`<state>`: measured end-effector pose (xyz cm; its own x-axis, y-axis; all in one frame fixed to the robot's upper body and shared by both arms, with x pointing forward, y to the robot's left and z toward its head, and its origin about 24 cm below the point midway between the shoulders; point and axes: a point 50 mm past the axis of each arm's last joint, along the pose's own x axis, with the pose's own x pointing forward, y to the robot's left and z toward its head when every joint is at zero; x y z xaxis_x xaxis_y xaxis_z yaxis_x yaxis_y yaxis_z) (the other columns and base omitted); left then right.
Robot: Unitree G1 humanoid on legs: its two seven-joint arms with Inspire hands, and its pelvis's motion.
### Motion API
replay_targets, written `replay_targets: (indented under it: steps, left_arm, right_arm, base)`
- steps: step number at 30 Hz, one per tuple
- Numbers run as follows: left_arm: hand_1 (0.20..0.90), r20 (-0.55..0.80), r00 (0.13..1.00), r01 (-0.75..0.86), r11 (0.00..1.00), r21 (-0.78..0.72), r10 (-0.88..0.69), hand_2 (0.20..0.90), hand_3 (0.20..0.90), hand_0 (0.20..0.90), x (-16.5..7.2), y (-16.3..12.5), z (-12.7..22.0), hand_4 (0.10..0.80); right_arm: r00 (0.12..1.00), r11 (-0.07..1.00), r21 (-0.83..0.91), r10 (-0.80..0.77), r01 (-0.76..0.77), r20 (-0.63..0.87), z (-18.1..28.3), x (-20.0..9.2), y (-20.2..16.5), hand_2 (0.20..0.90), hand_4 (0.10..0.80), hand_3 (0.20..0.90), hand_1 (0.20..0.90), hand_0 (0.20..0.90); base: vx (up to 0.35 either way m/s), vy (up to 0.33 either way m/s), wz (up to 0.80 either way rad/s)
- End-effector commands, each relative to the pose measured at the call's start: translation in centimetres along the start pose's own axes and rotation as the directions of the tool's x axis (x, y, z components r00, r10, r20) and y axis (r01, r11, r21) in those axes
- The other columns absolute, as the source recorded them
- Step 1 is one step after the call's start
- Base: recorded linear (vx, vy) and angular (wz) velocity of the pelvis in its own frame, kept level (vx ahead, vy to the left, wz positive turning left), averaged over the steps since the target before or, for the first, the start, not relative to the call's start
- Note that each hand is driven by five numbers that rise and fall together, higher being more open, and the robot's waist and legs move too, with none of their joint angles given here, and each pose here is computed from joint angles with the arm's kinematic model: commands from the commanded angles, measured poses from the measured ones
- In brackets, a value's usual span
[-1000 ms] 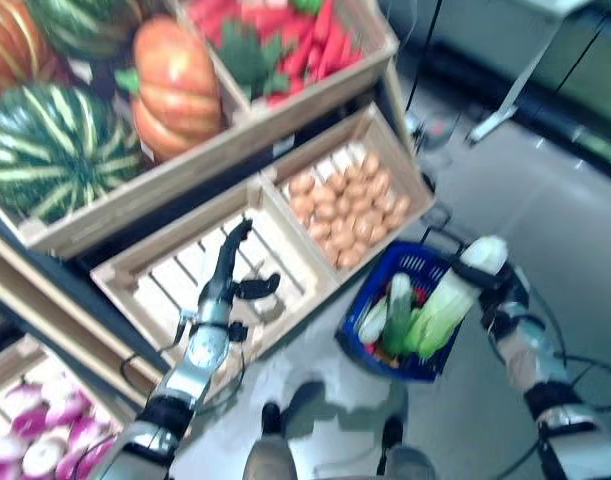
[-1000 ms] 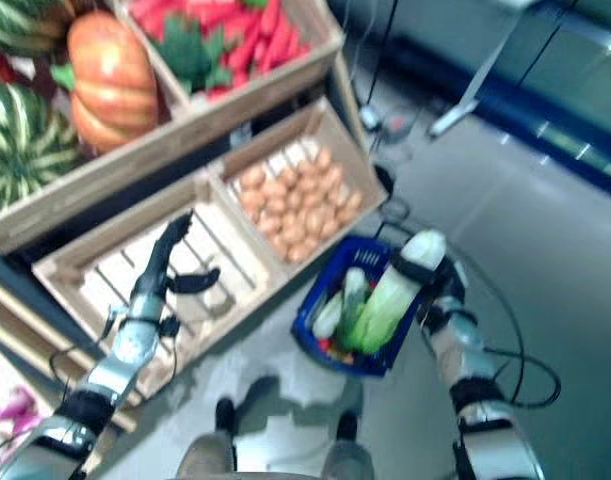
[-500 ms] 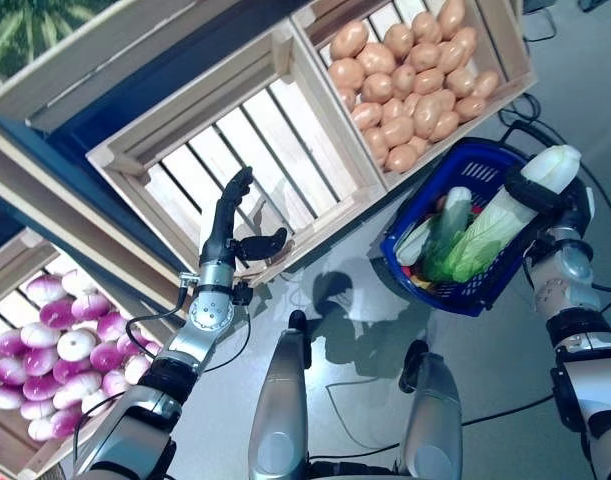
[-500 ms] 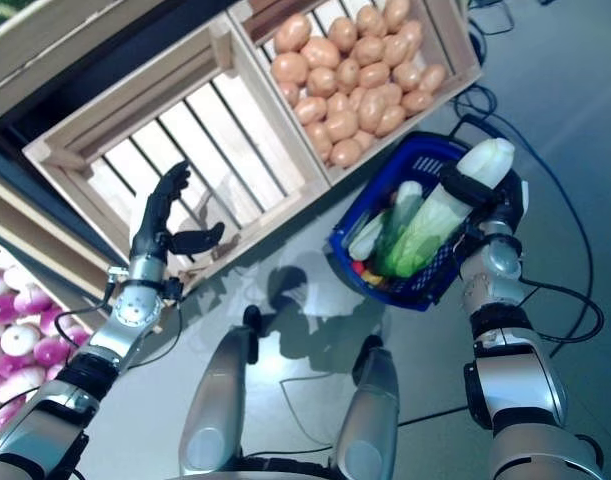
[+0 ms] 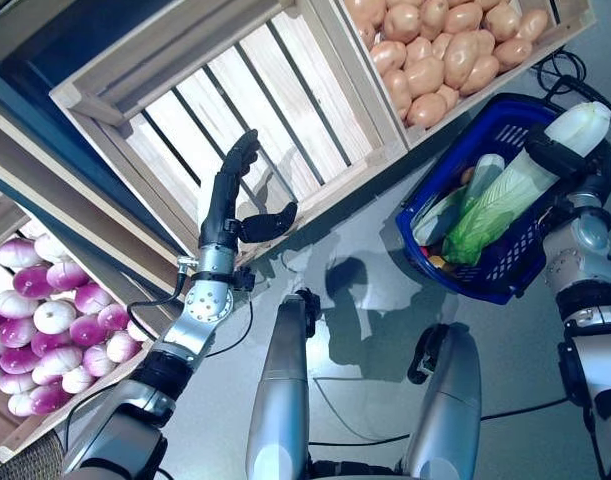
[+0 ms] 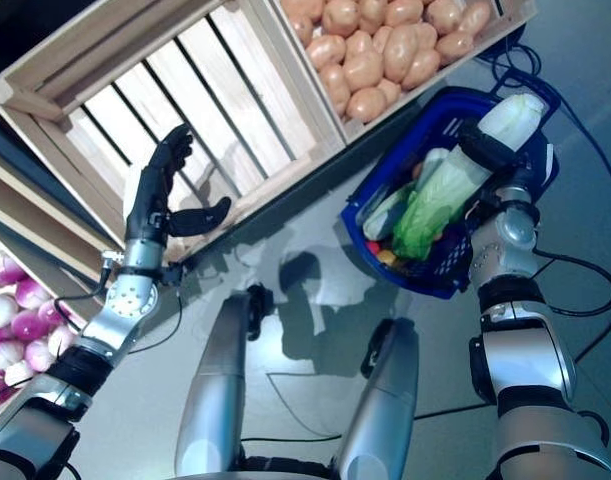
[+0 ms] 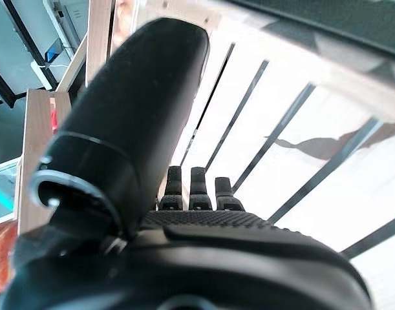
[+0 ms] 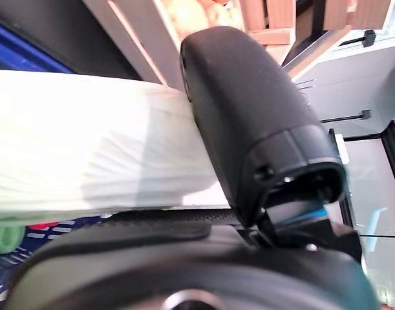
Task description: Put vegetables into the basket
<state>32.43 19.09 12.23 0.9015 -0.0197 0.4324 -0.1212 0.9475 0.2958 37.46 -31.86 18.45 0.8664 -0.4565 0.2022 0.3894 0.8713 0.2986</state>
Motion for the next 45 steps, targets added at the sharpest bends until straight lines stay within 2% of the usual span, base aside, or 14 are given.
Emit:
replay_targets:
  steps: [1,8,23,29,33,34,35,36,38,41,43,45]
  left_arm:
    - [0.9,0.274,0.96,-0.031,0.994,-0.107,0.059,0.9,0.9,0.9,2.3,0.8,5.3,0.8]
    - [0.9,0.259,0.965,-0.02,0.995,-0.1,0.045,0.9,0.9,0.9,2.5,1.0,5.2,0.8]
    - [0.9,0.173,0.985,-0.008,0.998,-0.055,0.018,0.9,0.9,0.9,1.5,2.3,3.2,0.8]
    - [0.9,0.064,0.998,0.005,1.0,-0.014,-0.004,0.9,0.9,0.9,0.4,2.4,0.9,0.8]
    - [0.9,-0.056,0.998,0.028,0.999,0.021,-0.027,0.9,0.9,0.9,-1.5,0.9,-1.6,0.8]
    - [0.9,-0.137,0.99,0.042,0.999,0.027,-0.038,0.9,0.9,0.9,-3.0,-0.1,-3.2,0.8]
    - [0.9,-0.17,0.985,0.046,0.999,0.024,-0.042,0.9,0.9,0.9,-3.6,-0.3,-3.8,0.8]
    - [0.9,-0.252,0.966,0.063,0.998,0.016,-0.057,0.9,0.9,0.9,-5.3,-0.9,-5.3,0.8]
    - [0.9,-0.309,0.948,0.076,0.997,0.006,-0.07,0.9,0.9,0.9,-6.8,-1.2,-6.4,0.8]
    - [0.9,-0.423,0.903,0.081,0.997,-0.019,-0.081,0.9,0.9,0.9,-10.1,-1.9,-8.4,0.8]
    - [0.9,-0.515,0.853,0.074,0.996,-0.043,-0.085,0.9,0.9,0.9,-13.1,-2.3,-9.9,0.8]
    - [0.9,-0.556,0.827,0.069,0.997,-0.042,-0.08,0.9,0.9,0.9,-14.7,-2.6,-10.6,0.8]
  right_arm:
    - [0.974,0.998,0.045,-0.059,0.05,0.218,7.1,1.7,0.1,0.9,0.8,0.9,0.9,0.9]
    - [0.978,0.996,0.045,-0.082,0.074,0.191,6.7,1.7,-0.7,0.9,0.8,0.9,0.9,0.9]
    - [0.985,0.996,-0.005,-0.085,0.087,0.15,5.0,1.0,-2.6,0.9,0.8,0.9,0.9,0.9]
    - [0.994,0.999,0.027,0.019,-0.022,0.104,2.2,-0.2,-1.9,0.9,0.8,0.9,0.9,0.9]
    - [0.993,0.988,0.098,0.117,-0.117,0.01,-2.6,-2.7,0.0,0.9,0.8,0.9,0.9,0.9]
    - [0.985,0.979,0.14,0.16,-0.15,-0.061,-5.5,-4.6,1.0,0.9,0.8,0.9,0.9,0.9]
    - [0.982,0.976,0.149,0.173,-0.159,-0.082,-6.4,-5.4,1.2,0.9,0.8,0.9,0.9,0.9]
    - [0.969,0.969,0.176,0.201,-0.174,-0.146,-9.3,-7.9,1.1,0.9,0.8,0.9,0.9,0.9]
    - [0.958,0.966,0.189,0.212,-0.175,-0.193,-11.0,-9.7,0.9,0.9,0.8,0.9,0.9,0.9]
    - [0.928,0.959,0.213,0.243,-0.186,-0.281,-14.5,-14.1,0.5,0.9,0.8,0.9,0.9,0.9]
    - [0.902,0.958,0.219,0.255,-0.185,-0.35,-16.8,-17.9,0.4,0.9,0.8,0.9,0.9,0.9]
    - [0.884,0.959,0.207,0.263,-0.195,-0.387,-17.7,-19.7,0.7,0.9,0.8,0.9,0.9,0.9]
  base:
    - [0.0,0.0,0.0]
    - [0.017,0.008,-0.01]
    - [0.057,0.015,-0.03]
    - [0.147,-0.012,-0.1]
    - [0.222,-0.002,-0.1]
    - [0.257,0.015,-0.18]
    - [0.309,0.018,-0.21]
    - [0.19,0.016,-0.17]
    - [0.136,0.014,-0.15]
    - [0.103,0.018,-0.09]
    - [0.097,0.023,-0.1]
    - [0.07,0.013,-0.11]
